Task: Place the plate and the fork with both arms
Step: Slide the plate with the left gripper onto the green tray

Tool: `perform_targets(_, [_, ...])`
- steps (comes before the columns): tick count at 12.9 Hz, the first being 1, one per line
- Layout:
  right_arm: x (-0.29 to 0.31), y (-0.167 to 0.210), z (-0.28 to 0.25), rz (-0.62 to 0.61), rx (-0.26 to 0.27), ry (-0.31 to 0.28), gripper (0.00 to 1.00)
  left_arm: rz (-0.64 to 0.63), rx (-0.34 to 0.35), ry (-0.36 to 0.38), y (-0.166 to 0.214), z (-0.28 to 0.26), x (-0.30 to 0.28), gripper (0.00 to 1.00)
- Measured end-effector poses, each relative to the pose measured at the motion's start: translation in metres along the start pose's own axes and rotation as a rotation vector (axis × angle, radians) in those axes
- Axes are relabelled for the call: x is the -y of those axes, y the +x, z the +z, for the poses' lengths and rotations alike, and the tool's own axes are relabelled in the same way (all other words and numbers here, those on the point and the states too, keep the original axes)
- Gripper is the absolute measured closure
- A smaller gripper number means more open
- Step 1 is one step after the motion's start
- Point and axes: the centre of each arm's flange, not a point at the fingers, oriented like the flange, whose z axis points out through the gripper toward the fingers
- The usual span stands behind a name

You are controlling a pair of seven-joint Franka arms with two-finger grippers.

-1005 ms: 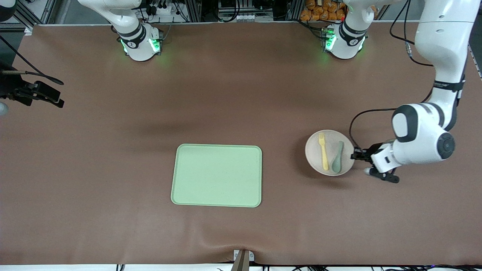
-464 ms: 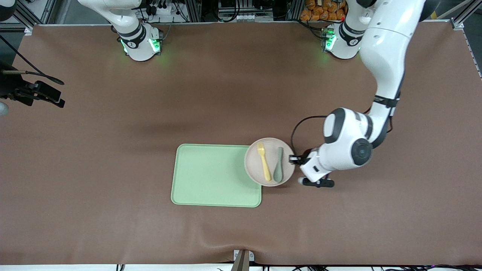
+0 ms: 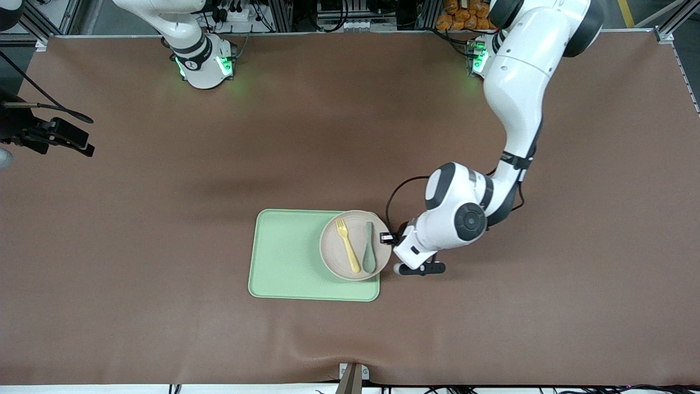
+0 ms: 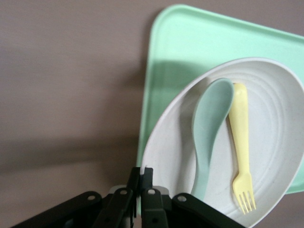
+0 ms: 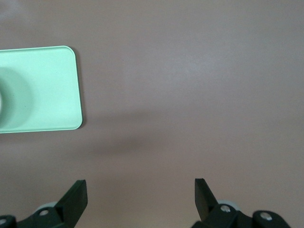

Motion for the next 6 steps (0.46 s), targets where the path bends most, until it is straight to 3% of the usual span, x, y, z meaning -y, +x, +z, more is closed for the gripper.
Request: perform_targets(6, [0.004, 0.003, 0.008, -0.012, 0.016, 0.003, 0.0, 0.004, -0.003, -0.013, -0.022, 0.044, -0.031, 0.96])
